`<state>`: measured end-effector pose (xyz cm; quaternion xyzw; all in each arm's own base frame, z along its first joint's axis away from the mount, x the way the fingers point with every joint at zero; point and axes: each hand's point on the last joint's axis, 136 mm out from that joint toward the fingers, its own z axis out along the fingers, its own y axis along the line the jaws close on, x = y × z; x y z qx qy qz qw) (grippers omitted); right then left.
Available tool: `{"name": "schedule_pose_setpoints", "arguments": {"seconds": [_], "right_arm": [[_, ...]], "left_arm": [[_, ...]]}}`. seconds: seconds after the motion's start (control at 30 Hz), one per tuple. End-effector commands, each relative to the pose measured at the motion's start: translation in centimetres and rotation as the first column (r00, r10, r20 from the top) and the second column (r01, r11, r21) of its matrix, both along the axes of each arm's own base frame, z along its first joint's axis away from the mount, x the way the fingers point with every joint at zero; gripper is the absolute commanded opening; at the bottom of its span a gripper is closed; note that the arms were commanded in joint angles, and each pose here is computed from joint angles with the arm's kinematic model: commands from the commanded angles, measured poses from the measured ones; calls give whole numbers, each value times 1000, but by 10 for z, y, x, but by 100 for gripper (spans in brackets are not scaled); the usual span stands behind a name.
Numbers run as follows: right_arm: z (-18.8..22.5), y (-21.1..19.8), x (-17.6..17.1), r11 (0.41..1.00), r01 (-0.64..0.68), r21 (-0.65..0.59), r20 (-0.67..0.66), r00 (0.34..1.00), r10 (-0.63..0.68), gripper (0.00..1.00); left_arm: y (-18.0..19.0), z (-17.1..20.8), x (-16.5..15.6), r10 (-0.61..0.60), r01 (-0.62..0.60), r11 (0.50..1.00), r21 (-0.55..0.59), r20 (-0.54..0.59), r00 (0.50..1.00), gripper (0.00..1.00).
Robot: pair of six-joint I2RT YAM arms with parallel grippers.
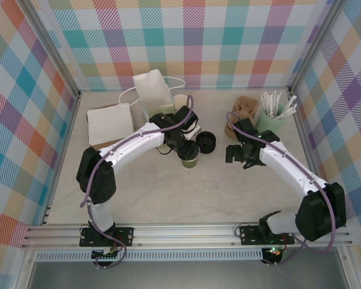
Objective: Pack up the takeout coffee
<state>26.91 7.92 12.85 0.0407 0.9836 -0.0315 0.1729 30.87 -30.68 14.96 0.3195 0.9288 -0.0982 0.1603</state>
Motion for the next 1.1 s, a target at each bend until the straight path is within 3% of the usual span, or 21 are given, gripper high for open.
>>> {"name": "schedule_pose_setpoints", "arguments": {"seconds": [0.0,1.07], "right_arm": [[-1,-1,-3,1000,-3,7,-4,1000,3,100],[-3,10,0,998,-26,59,-15,1000,27,100]], "left_arm": [[-9,2,-1,-19,19,1000,-6,0,1000,68],[-17,8,-1,-24,24,999,-40,1,1000,86]]}}
